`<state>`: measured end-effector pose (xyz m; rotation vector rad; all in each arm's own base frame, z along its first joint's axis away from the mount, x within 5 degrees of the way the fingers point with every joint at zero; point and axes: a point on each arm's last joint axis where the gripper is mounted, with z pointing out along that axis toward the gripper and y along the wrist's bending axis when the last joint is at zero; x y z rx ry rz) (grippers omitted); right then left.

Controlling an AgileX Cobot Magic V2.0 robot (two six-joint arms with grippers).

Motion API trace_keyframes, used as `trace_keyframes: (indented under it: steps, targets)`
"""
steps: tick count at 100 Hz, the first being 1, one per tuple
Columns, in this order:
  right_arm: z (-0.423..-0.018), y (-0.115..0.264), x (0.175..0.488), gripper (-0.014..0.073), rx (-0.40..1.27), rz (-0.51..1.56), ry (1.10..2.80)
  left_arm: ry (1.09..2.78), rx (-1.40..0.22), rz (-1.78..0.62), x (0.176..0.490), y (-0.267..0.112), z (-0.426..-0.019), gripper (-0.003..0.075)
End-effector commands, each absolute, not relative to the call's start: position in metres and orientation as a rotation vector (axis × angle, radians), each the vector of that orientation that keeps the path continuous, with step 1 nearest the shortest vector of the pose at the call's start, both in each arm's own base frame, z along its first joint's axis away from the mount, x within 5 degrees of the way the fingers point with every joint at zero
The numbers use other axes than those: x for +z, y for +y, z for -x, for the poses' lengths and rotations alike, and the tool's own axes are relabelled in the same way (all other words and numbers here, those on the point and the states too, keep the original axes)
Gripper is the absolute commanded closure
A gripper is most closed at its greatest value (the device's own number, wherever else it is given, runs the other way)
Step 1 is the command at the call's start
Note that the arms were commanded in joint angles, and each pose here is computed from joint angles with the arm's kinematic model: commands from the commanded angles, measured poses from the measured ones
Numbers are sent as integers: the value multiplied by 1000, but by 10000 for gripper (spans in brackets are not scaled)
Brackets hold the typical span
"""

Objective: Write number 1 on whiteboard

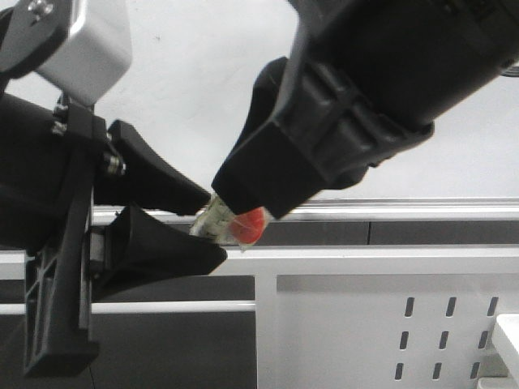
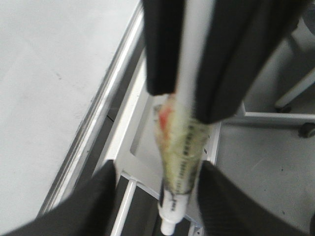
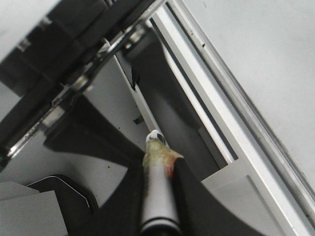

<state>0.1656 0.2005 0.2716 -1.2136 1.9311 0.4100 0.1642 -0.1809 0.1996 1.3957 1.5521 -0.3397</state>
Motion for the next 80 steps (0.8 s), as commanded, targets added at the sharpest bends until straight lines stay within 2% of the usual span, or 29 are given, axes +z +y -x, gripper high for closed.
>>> trace_keyframes:
  steps: [1, 27, 41, 45, 50, 55, 61, 80]
  targets:
    - [-171, 200, 293, 666, 418, 1135, 1837, 1518, -400, -1262, 222, -184, -166, 236]
    - [-172, 170, 320, 666, 398, 985, 1774, 1528, -341, -1082, 266, -152, -148, 246]
    - [-166, 150, 330, 666, 378, 912, 1740, 1631, -324, -931, 286, -123, -130, 260]
    - [-163, 145, 330, 666, 375, 896, 1732, 1659, -337, -890, 290, -116, -125, 305]
    - [-159, 140, 330, 666, 381, 876, 1723, 1671, -355, -840, 295, -107, -118, 402]
    - [-153, 134, 331, 666, 387, 855, 1702, 1659, -379, -798, 302, -99, -111, 538]
    - [-145, 126, 332, 665, 403, 799, 1656, 1624, -397, -771, 307, -93, -104, 738]
    - [-123, 97, 335, 664, 401, 593, 1424, 1477, -461, -709, 315, -86, -93, 740]
